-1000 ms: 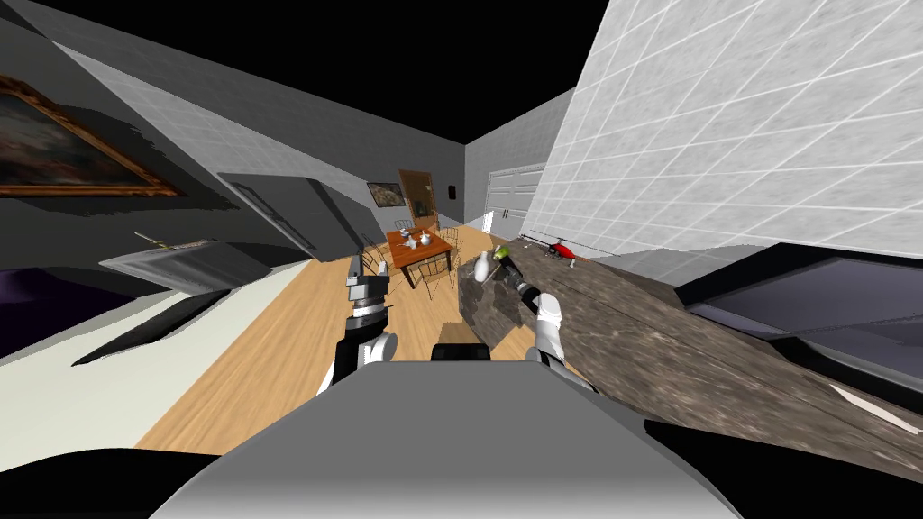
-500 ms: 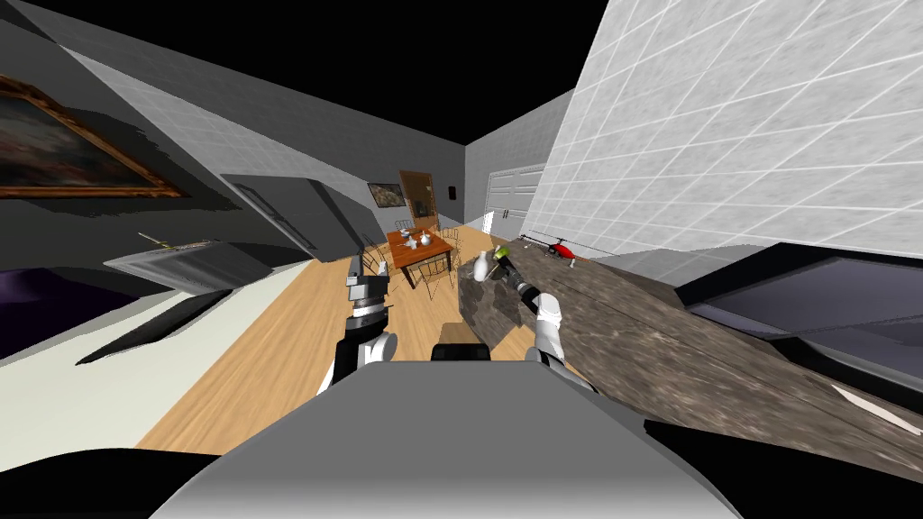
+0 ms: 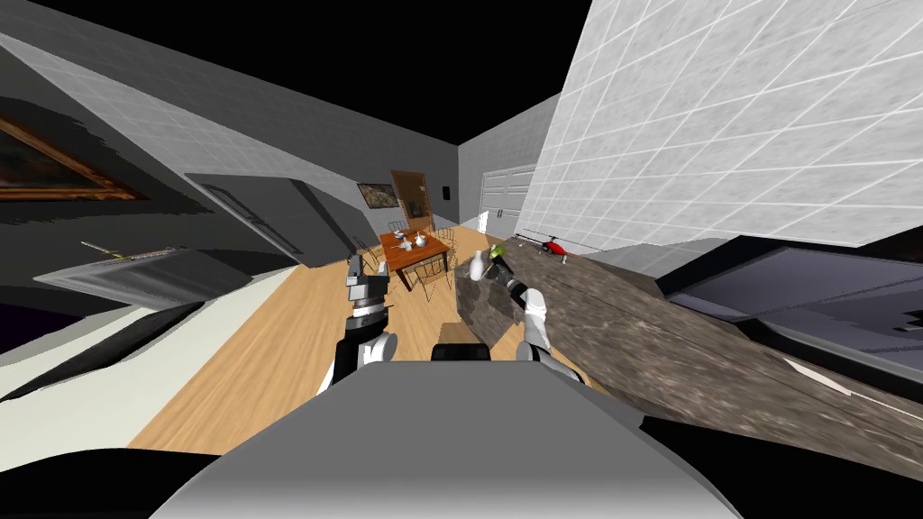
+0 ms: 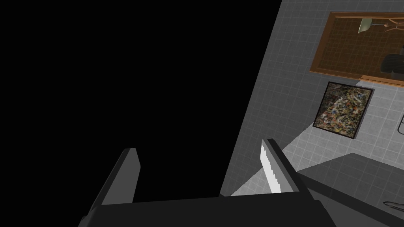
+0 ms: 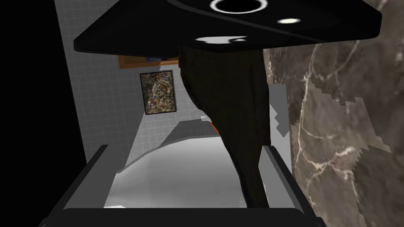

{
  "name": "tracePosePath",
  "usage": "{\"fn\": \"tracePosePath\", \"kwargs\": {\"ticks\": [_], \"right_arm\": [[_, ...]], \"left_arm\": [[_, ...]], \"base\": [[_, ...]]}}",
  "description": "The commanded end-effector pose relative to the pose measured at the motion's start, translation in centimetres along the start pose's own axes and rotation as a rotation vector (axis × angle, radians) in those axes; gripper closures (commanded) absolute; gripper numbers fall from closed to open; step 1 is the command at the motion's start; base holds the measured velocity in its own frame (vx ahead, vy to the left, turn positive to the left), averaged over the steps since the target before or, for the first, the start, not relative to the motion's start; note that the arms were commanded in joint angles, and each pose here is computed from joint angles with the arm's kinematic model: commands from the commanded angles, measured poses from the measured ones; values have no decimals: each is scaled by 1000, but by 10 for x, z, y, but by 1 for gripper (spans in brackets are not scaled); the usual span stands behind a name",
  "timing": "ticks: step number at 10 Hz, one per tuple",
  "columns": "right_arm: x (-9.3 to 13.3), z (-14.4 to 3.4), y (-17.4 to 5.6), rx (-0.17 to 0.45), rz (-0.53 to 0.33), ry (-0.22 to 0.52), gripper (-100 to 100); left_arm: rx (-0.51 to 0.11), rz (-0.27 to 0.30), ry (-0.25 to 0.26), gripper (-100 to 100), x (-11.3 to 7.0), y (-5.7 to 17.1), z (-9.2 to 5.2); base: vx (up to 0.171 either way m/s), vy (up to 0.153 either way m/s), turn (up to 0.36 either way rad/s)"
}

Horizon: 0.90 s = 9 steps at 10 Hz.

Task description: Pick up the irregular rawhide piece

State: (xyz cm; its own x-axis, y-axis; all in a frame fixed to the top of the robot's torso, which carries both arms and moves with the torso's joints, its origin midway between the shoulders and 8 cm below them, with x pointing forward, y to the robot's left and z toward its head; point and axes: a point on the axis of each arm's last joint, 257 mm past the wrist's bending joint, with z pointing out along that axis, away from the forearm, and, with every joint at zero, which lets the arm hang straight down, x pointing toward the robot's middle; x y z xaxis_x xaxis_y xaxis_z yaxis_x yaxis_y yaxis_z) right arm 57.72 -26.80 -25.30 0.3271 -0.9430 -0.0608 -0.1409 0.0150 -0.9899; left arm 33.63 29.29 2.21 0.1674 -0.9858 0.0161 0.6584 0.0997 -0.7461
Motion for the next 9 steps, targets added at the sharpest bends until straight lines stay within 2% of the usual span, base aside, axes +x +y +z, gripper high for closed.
{"fn": "tracePosePath", "kwargs": {"ticks": [1,9], "right_arm": [[-14,15,-2,0,-3,-22,-100],[-14,15,-2,0,-3,-22,-100]], "left_arm": [[0,0,0,0,0,0,0],[0,0,0,0,0,0,0]], "base": [[0,0,0],[-2,-1,-8]]}}
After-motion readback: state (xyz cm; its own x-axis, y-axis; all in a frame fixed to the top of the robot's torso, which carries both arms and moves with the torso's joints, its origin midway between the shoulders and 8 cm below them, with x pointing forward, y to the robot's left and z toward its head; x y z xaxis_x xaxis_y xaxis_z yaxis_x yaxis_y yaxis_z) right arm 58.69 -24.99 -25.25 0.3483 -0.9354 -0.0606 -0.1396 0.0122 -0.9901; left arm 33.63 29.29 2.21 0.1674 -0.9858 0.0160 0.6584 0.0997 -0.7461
